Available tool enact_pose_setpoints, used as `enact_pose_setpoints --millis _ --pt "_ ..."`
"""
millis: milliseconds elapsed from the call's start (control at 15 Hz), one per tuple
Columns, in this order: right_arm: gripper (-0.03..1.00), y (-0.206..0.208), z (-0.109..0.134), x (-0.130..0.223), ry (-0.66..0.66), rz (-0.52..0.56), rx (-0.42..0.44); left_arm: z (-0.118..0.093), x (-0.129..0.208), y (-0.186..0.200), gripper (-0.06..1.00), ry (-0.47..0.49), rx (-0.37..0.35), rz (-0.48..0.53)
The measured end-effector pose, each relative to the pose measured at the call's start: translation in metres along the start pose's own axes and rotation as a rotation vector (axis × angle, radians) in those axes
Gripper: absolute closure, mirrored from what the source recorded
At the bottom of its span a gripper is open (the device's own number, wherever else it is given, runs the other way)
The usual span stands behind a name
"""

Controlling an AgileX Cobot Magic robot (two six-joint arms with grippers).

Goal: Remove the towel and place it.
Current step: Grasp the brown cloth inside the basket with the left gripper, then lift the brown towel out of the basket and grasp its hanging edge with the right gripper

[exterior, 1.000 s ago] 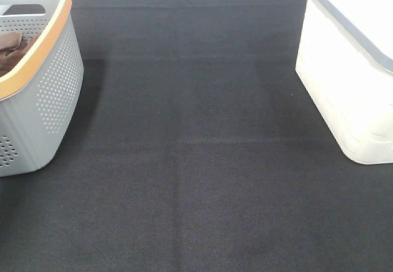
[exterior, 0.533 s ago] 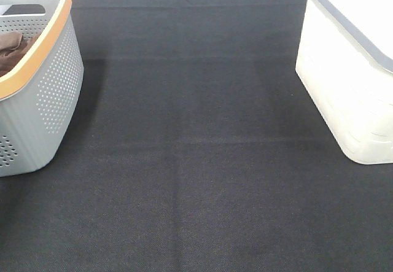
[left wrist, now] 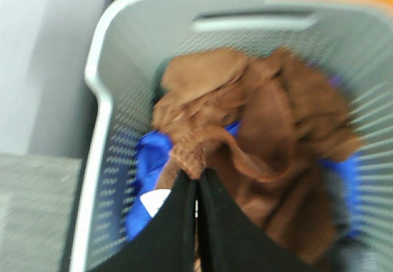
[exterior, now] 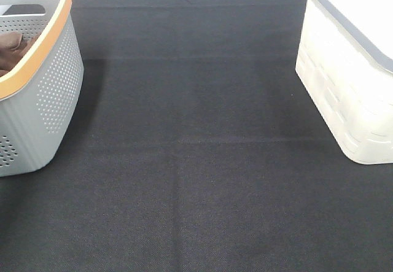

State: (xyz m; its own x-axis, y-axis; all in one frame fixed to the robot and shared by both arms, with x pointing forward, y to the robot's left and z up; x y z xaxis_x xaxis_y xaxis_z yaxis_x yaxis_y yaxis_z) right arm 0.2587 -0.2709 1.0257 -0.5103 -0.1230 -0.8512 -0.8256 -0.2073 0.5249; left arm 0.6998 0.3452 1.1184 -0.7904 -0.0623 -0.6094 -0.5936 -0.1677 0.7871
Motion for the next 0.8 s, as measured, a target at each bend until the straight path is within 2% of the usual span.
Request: enact_pose_setpoints --millis 400,533,667,733,800 --pt "0.35 0.000 0.000 0.000 0.000 0.000 0.000 -0.018 -0.034 0.105 0.94 0.105 0.259 -0.348" --pt "0.35 0.000 0.001 0.000 -0.003 -0.001 -0.006 -0.028 -0.042 0.147 0.94 0.138 0.393 -0.477" --pt "0.35 0.000 0.004 -0.001 -0.012 -0.006 -0.029 -0.042 -0.044 0.178 0.94 0.116 0.471 -0.569" --pt "0.35 0.000 0.004 -0.001 -0.012 -0.006 -0.029 -0.042 -0.044 0.178 0.94 0.116 0.471 -0.569" --pt "0.35 0.000 0.005 -0.002 -0.017 -0.012 -0.040 -0.051 -0.046 0.192 0.94 0.111 0.508 -0.618"
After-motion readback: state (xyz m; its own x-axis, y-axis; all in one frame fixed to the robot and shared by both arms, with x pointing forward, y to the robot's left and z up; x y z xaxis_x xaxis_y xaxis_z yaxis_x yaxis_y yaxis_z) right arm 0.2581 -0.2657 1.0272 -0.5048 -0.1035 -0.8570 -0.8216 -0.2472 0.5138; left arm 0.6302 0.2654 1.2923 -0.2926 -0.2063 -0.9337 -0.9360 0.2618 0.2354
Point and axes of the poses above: a point on each arm's last joint axis where the gripper is mounted, y pointing back along that axis away from the gripper, z along the wrist's bending axis when the last joint is at zero, x = y × z, the point moved 4 cm from there along -y, pointing out along that axis toward the gripper
